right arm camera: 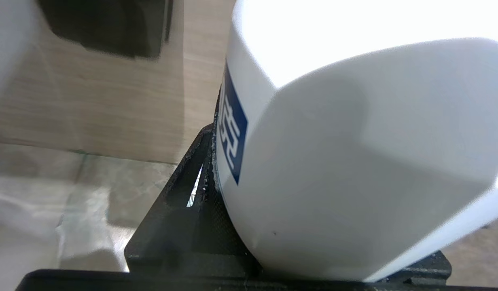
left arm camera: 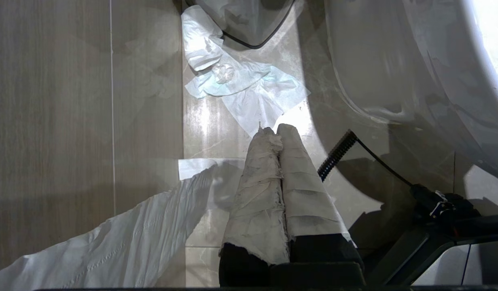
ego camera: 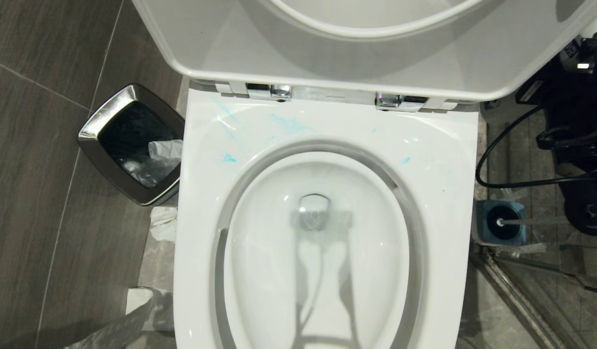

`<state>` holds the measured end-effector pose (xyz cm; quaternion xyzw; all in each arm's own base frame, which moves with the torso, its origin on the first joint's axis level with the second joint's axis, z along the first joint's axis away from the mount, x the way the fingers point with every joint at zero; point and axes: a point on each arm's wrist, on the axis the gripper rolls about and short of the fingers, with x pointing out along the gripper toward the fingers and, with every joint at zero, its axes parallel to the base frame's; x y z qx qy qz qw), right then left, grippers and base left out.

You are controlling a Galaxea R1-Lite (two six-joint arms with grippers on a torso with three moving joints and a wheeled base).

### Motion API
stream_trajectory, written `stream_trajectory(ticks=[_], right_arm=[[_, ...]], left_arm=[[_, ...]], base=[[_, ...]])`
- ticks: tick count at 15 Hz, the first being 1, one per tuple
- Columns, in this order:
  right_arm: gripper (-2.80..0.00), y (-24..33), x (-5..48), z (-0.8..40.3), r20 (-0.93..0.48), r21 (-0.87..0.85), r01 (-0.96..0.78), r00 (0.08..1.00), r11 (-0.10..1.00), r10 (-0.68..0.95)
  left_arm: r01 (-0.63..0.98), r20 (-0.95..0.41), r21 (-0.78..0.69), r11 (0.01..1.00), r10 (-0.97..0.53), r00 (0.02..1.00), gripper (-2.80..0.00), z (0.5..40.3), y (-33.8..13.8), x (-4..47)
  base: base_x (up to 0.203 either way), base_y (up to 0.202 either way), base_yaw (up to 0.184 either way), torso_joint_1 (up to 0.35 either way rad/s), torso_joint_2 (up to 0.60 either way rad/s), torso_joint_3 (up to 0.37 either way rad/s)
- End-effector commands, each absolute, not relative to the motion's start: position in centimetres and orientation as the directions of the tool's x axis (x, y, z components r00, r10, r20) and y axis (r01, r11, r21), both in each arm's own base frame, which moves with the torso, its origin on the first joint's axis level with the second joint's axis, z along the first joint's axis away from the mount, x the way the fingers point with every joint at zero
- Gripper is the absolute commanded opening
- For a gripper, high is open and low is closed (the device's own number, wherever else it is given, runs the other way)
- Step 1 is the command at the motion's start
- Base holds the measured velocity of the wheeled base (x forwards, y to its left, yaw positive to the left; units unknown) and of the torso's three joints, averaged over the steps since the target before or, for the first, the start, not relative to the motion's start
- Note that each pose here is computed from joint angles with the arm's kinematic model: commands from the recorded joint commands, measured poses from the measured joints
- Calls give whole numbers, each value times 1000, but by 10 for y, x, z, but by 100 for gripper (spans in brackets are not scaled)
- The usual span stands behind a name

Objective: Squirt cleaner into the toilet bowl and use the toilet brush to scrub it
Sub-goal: Pour in the cleaning agent

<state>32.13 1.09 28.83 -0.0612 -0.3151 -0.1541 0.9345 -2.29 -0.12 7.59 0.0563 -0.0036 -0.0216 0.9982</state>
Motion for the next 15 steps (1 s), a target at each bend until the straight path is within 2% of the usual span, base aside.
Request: stream_trajectory(ticks=[1, 8, 15], right_arm=[[-280, 8, 274, 314, 659, 3, 323, 711, 946, -245], [-280, 3, 183, 355, 625, -5, 332, 737, 943, -256], [-280, 0, 123, 369, 569, -33, 330, 782, 943, -254]], left_arm=[[43, -3, 113, 993, -43, 999, -280, 74, -1, -22], [43, -3, 113, 993, -43, 999, -280, 74, -1, -22], [43, -3, 114, 993, -43, 999, -280, 74, -1, -22]], base=[[0, 0, 0, 0, 0, 0], [0, 0, 0, 0, 0, 0], [0, 0, 0, 0, 0, 0]])
